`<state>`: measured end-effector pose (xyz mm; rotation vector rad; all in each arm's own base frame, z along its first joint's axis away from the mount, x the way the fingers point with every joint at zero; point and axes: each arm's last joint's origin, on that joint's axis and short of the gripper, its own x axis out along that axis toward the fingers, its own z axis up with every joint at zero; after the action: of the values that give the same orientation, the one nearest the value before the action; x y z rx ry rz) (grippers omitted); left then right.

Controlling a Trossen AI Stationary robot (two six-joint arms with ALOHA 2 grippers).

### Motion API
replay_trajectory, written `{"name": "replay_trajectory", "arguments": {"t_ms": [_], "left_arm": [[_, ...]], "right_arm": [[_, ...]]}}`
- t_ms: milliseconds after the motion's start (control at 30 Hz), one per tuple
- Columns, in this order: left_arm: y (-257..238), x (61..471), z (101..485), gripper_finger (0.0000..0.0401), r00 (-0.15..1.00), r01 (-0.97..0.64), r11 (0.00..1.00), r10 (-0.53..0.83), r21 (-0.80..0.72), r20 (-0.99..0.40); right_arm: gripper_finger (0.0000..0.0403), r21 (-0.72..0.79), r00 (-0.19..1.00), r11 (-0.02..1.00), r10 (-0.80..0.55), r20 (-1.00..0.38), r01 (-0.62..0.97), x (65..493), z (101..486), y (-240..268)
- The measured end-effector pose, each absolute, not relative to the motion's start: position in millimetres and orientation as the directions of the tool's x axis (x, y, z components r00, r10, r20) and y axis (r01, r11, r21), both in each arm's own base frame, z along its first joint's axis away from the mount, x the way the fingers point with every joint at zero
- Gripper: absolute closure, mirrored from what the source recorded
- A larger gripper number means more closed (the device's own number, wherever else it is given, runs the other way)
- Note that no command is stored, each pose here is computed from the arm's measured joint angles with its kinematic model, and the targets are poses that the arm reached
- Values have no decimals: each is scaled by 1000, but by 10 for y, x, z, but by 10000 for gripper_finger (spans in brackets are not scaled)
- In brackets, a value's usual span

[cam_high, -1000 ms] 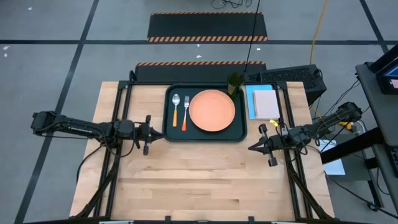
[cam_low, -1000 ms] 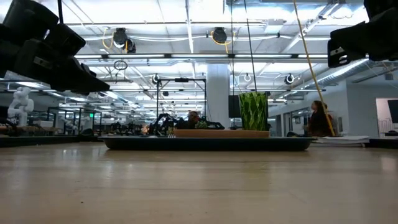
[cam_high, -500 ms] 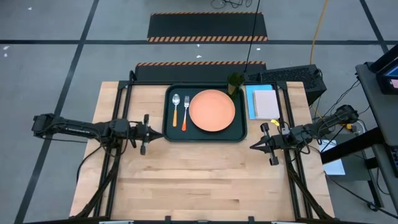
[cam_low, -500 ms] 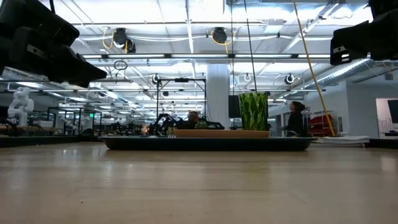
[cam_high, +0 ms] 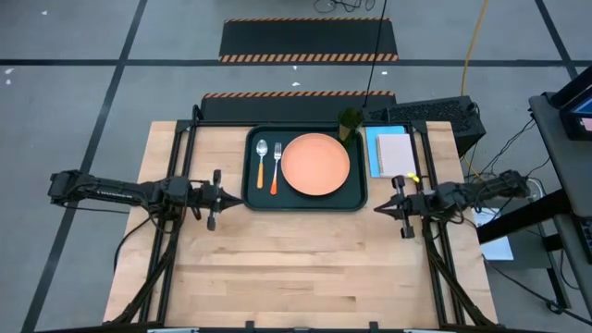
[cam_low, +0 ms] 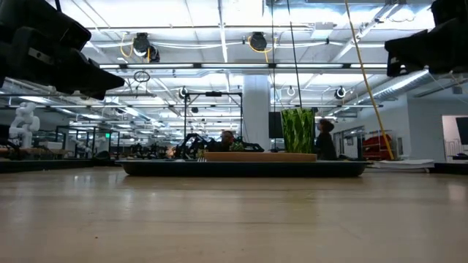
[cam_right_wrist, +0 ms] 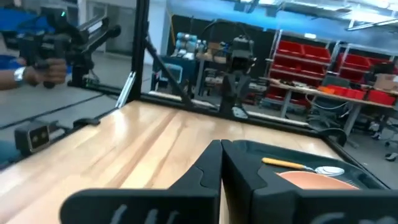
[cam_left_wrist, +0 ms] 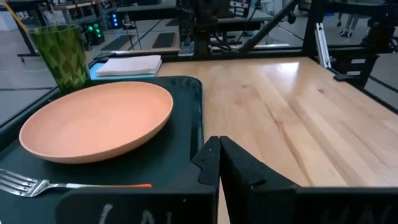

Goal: Pick and place plate/cup/fork/spoon on tray
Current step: Return to Home Position

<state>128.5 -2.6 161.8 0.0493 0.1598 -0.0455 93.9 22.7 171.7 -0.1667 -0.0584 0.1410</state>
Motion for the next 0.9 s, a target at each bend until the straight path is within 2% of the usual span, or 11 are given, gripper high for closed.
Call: {"name": "replay_trajectory", "arguments": {"t_ms": [200,300,500,700,900], "left_arm": [[-25,1289,1648,391,991,48,998,-41,51,-129],[-25,1289,1647,397,991,49,997,-41,62,-130],[-25,1289,1647,384,991,49,997,-40,62,-130],[-25,1289,1646,397,991,49,997,-40,63,-131],[-25,1289,1646,384,991,49,997,-40,65,-131]], "right_arm": [[403,-142,988,979,153,15,-149,959,1687,148],[403,-142,993,983,117,16,-113,964,1688,110],[403,-127,996,988,84,12,-82,967,1684,77],[403,-117,996,990,83,10,-81,967,1682,77],[403,-131,998,989,70,9,-68,967,1681,73]]}}
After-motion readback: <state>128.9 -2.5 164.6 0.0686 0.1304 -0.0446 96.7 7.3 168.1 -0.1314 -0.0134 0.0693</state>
